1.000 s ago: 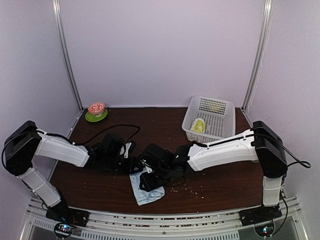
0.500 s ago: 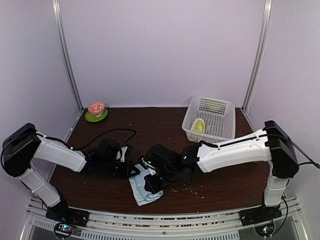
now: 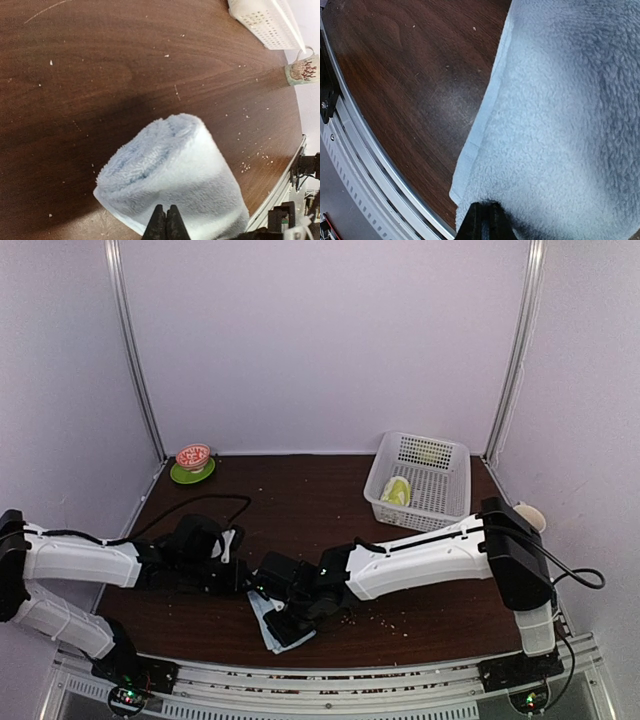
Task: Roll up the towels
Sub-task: Roll the towel at the center of the board, then pick up the towel from the center of the board.
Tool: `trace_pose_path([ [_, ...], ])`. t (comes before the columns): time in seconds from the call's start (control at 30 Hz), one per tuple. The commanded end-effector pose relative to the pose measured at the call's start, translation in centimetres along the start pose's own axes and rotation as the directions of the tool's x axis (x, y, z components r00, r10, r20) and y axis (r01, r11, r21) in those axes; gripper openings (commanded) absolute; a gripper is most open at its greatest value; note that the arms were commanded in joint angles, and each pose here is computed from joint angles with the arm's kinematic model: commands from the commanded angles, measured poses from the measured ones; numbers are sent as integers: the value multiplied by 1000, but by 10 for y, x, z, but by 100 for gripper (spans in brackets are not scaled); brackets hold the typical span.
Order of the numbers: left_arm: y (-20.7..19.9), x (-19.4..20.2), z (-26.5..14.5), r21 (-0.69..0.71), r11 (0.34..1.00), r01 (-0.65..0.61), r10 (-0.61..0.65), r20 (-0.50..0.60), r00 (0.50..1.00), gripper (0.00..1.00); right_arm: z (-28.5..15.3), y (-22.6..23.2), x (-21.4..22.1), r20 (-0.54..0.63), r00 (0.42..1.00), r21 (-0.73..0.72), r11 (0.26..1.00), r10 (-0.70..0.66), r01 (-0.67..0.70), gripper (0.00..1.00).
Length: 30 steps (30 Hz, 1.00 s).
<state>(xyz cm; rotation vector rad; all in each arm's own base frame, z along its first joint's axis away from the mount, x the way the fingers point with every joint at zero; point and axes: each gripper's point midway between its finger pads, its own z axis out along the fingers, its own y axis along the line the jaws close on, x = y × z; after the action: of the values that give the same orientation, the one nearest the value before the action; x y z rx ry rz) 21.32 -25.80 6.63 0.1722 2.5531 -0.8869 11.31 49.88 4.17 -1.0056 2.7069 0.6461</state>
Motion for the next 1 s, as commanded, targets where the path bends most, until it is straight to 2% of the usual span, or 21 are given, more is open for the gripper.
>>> trace_pose_path([
  [0.0,-14,-17,-19,29,999,-34,32,58,998,0,14,-16,32,-91,996,59,998,9,-3,9],
  [0.23,-32,-19,14,121,992,-33,32,11,999,0,7,-8,23,-48,999,20,1000,0,1,13],
  [0.37,-17,-8,32,85,996,-9,11,-32,999,0,-2,-6,19,-23,1000,14,1000,-5,6,17],
  [0.47,-2,4,38,44,999,6,-4,-56,998,0,-21,-2,11,17,1000,-5,1000,-14,14,25],
  [0.7,21,24,35,1,1000,24,-24,-61,998,0,-77,5,-3,76,997,-154,988,-10,22,46],
  [0.83,31,30,34,-30,999,20,-22,-63,998,0,-95,-24,-19,130,989,-185,981,77,-52,57],
  [0.97,42,38,35,-56,998,22,-25,-66,998,0,-85,-46,-25,105,980,-259,956,170,-138,62],
])
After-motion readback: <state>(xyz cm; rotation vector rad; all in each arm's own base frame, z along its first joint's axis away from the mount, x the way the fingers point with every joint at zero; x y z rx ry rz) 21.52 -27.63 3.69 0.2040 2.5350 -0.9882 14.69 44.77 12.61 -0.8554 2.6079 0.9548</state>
